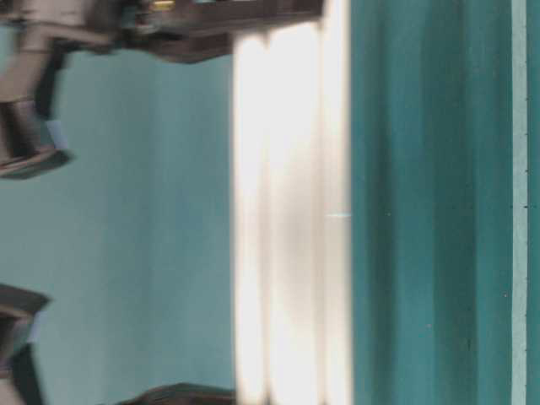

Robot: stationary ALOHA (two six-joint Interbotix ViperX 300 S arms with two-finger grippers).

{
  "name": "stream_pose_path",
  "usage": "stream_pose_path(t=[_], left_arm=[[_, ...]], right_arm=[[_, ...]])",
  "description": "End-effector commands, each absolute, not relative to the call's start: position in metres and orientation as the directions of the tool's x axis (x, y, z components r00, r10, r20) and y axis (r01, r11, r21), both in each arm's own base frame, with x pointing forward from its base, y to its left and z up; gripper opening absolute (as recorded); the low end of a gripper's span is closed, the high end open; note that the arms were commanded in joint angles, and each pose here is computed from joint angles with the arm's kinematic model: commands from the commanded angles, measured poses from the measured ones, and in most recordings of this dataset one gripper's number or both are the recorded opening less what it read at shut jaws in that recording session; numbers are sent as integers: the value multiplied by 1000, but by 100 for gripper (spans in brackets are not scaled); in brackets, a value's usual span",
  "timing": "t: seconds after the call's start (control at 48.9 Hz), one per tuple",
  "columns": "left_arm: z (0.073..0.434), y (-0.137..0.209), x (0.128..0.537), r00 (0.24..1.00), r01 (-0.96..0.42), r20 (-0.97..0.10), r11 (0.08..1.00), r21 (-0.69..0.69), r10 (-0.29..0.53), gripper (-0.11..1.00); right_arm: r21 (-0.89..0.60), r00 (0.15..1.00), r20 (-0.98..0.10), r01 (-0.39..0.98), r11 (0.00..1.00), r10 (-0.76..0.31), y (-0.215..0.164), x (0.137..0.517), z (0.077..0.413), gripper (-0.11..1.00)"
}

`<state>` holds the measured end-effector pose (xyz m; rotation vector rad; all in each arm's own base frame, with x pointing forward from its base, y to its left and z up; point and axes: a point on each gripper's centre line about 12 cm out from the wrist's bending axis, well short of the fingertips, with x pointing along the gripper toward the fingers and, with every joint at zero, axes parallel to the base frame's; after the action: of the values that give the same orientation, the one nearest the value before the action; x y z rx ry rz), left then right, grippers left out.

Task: Lift the metal rail with both hands.
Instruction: 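Lift the rail with both grippers and raise it toward the back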

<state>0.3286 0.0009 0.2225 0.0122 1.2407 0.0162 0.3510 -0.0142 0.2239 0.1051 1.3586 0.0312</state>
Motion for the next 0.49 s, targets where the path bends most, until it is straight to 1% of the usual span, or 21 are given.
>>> stream_pose_path(t=[0.0, 0.205, 0.471], left_arm=[[250, 1, 329, 366, -3, -930, 1000, 21, 21, 35], [277, 3, 325, 360, -10, -933, 1000, 22, 24, 35], [313, 4, 325, 383, -16, -924, 1000, 22, 26, 35]], right_arm=[[99, 245, -966, 50, 994, 84, -17, 356, 251, 39], [102, 237, -967, 41, 994, 89, -17, 359, 277, 39], [108, 218, -971, 51, 993, 95, -16, 359, 300, 39]])
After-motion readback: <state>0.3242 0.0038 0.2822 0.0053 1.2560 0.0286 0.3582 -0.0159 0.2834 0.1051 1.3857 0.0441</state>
